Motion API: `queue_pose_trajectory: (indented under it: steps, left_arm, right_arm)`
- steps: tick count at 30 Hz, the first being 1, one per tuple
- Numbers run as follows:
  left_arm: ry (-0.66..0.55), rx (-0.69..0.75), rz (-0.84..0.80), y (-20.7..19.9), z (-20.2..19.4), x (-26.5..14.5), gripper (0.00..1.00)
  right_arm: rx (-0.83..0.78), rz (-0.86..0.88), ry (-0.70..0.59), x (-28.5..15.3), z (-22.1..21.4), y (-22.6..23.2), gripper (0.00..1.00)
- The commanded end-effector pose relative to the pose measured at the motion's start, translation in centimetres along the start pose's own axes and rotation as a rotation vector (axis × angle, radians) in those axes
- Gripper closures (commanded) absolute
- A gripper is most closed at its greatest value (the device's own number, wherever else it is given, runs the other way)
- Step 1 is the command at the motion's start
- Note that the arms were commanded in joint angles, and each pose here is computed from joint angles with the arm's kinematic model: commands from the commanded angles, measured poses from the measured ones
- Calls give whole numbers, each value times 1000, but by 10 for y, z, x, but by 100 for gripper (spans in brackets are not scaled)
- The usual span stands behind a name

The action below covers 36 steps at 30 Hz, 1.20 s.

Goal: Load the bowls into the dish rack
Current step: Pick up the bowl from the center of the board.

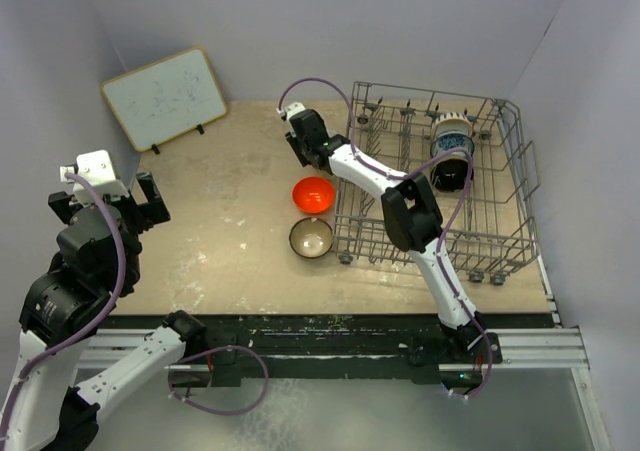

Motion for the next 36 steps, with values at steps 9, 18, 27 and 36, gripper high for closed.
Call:
queue_pose_trajectory:
  steps: [9, 18, 27, 36]
  left_arm:
    - [-23, -34, -8, -3, 7, 1, 1]
    - [-28, -45, -9, 0, 7, -1, 1]
    - [-31, -69, -17, 1, 8, -4, 1]
    - [-40, -90, -26, 5, 10, -8, 1]
  right_arm:
    - [-69, 24, 69, 4, -13, -2, 75]
    - [-14, 70, -97, -31, 38, -3, 100]
    - [113, 279, -496, -140, 137, -1, 100]
    - [294, 570, -742, -260, 188, 4, 100]
Point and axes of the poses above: each gripper's point midway between its finger pads, its own x axis out along the fingers, its own y axis along the line the jaws close on, z = x × y, the point moved 4 cm from there along -x, back along the fingers, and after that the axes turned 9 degrees about x, right-handed, at the moved point
